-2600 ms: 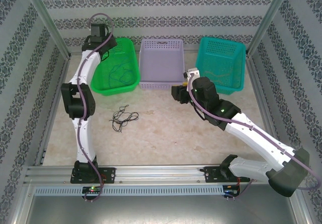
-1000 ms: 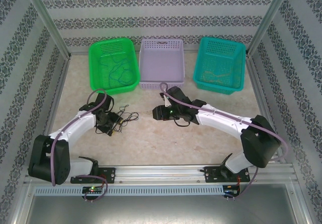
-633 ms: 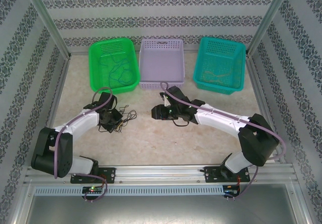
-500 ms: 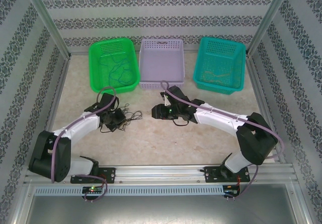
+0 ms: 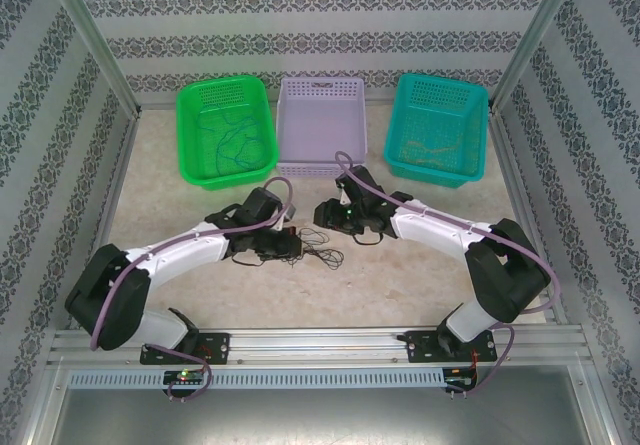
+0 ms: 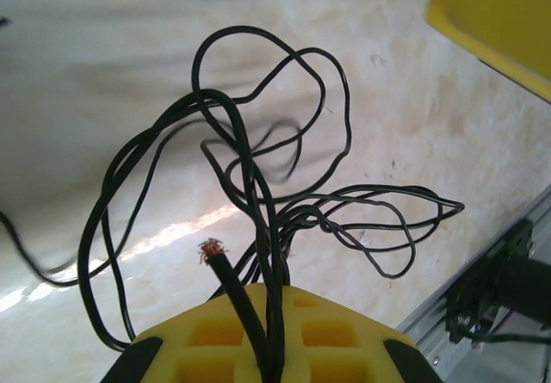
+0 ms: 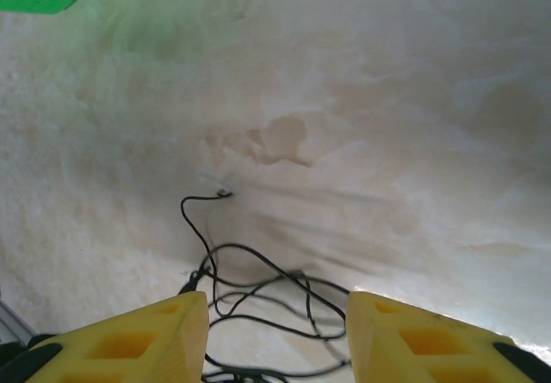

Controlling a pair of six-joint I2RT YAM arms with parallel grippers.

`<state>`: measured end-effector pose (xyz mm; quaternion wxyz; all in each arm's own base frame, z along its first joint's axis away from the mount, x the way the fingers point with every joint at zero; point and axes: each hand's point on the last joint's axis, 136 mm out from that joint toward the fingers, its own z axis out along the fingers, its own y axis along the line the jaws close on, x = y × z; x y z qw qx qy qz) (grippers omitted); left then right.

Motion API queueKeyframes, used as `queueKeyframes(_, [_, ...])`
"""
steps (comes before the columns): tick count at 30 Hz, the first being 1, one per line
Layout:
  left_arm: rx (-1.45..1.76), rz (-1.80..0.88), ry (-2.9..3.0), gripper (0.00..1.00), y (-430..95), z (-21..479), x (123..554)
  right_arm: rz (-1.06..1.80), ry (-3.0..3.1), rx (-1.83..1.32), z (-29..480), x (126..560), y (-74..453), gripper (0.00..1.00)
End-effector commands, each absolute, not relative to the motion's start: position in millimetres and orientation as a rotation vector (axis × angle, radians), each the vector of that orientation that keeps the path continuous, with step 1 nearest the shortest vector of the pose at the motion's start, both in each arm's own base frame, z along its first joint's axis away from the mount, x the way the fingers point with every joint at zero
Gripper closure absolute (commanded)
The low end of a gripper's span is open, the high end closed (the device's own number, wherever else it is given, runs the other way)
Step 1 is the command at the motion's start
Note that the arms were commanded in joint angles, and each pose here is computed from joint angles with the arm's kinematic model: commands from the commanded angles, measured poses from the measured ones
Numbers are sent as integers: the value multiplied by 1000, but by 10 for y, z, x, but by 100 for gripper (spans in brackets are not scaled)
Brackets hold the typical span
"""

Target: Untangle the cables

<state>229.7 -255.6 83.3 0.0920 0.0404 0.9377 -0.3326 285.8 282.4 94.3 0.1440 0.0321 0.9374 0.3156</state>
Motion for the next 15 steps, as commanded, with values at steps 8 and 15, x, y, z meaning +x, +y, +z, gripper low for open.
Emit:
queueKeyframes(8, [256,-746,2814,100,-2351,819,2233,794,2785,199,726,2712,2579,53])
queueKeyframes(15, [270,-546,2849,100,-1979,826,2056,685,2778,-106,836,2785,2744,53])
